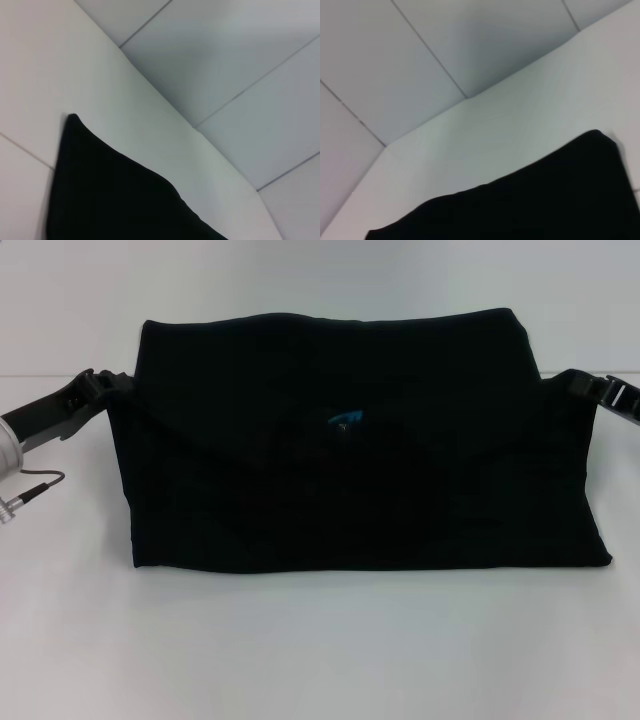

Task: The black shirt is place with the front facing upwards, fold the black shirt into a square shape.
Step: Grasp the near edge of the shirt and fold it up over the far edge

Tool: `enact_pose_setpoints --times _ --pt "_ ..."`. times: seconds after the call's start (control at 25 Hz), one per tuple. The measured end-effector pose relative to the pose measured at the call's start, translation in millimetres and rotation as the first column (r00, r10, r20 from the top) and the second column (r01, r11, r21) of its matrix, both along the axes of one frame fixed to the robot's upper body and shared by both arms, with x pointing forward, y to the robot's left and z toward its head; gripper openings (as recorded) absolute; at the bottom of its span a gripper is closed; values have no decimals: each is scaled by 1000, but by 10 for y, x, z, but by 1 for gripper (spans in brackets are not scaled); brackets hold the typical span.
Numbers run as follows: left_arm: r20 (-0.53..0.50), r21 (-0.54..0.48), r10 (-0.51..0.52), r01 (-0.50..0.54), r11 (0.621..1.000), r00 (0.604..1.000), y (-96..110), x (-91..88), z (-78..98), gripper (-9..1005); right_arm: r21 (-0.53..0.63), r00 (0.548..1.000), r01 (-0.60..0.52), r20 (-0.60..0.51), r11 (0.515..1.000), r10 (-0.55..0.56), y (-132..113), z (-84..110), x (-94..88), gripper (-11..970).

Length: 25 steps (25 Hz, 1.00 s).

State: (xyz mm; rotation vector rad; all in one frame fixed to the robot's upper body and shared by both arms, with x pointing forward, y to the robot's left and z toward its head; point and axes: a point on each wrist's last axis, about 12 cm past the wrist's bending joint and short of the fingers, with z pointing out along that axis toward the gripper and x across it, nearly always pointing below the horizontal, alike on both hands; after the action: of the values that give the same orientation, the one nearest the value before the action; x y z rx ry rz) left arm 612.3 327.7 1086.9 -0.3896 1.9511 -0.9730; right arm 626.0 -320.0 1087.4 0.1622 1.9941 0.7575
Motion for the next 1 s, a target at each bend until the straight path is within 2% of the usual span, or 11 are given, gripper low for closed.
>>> enact_pose_setpoints --times 0.28,0.48,0.68,0.88,1.0 --pt "6 43 4 -4 999 1000 -130 46 -60 31 -48 999 31 -32 998 -32 54 -83 39 132" --pt "-2 78 27 -26 997 1000 -232 85 -120 32 -127 999 20 -31 992 -24 162 -125 84 157" --pt "6 89 49 -50 995 999 -291 98 -150 114 -177 1000 -6 4 984 6 232 -143 79 183" --pt "-8 68 80 -79 995 997 -217 54 -183 215 -131 999 35 20 991 -33 135 -155 19 208" --pt "-20 26 66 -66 997 998 -82 -29 -174 280 -107 999 -6 49 994 11 48 -126 -65 442"
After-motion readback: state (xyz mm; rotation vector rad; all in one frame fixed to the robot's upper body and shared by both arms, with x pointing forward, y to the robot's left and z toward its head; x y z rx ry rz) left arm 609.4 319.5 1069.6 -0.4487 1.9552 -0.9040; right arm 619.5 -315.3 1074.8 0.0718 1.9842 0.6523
